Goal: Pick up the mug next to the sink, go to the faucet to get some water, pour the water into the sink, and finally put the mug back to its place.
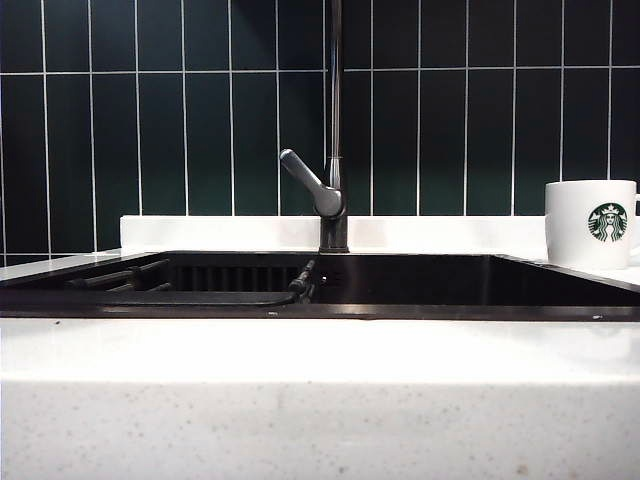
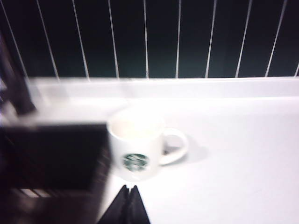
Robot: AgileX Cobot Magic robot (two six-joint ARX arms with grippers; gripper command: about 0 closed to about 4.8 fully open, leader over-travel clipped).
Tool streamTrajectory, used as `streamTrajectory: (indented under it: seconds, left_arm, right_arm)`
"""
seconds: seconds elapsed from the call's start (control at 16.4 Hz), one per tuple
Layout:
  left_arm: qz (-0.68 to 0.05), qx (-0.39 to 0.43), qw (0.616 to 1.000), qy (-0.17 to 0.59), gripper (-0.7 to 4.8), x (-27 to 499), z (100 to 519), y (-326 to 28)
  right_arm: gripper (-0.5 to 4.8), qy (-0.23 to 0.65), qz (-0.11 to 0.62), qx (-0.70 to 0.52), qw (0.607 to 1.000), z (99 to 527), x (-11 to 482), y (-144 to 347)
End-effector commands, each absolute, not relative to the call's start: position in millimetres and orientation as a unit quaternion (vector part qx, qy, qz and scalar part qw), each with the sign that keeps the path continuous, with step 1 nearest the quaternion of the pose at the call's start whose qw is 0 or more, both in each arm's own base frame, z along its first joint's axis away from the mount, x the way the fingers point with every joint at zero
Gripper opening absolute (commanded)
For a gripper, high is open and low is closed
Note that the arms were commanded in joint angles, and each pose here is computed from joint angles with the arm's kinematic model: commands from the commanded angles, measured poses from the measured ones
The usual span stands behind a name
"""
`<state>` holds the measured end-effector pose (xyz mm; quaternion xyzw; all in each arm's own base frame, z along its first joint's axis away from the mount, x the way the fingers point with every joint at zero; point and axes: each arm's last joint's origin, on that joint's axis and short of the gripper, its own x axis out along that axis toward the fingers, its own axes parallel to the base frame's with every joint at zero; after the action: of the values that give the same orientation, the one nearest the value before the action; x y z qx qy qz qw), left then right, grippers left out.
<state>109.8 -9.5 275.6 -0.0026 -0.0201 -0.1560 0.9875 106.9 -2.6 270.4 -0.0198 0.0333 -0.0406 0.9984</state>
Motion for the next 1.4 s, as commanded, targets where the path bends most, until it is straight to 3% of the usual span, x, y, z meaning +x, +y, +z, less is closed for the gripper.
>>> streamTrajectory:
  seconds: [0.06,0.18,0.3,0.43,0.55,0.67,0.85,1.1,1.28,1.4]
  left_arm:
    - [-0.166,0.008,0.986,-0.029,-0.05,131.9,298.2,-10.3]
    - [-0.199,-0.006,0.978,-0.068,-0.05,151.8,306.5,-12.1]
    - [-0.214,-0.029,0.973,-0.085,-0.01,170.7,308.2,-12.9]
    - [-0.220,-0.047,0.973,-0.041,0.62,194.3,303.0,-13.5]
    - [-0.221,-0.039,0.974,-0.010,0.62,217.4,297.2,-13.9]
    - [-0.228,-0.002,0.973,0.017,1.20,241.1,286.1,-14.6]
    - [-0.234,0.015,0.971,0.044,1.22,267.1,275.2,-18.3]
    - [-0.231,0.141,0.962,0.038,1.22,285.2,266.7,-40.7]
    - [-0.240,0.142,0.959,0.050,1.22,297.5,261.6,-46.9]
    - [-0.240,0.142,0.959,0.050,1.22,307.6,263.6,-48.1]
  right_arm:
    - [0.00,0.047,-0.099,-0.142,0.984,292.7,118.2,-6.1]
    - [0.07,0.040,-0.144,-0.181,0.972,298.2,120.8,-8.6]
    - [0.13,0.046,-0.143,-0.232,0.961,298.5,120.8,-8.7]
    - [0.52,0.057,-0.150,-0.234,0.959,296.7,123.6,-9.2]
    - [0.56,0.080,-0.170,-0.236,0.953,293.2,128.5,-10.7]
    - [0.60,0.097,-0.169,-0.238,0.951,289.8,135.8,-11.2]
    - [1.20,0.119,-0.175,-0.185,0.960,286.1,151.1,-12.7]
    - [1.23,0.150,-0.182,-0.121,0.964,278.3,177.3,-24.1]
    - [2.07,0.172,-0.167,-0.055,0.969,264.0,195.2,-32.0]
    - [2.13,0.181,-0.157,-0.015,0.971,254.0,207.5,-37.8]
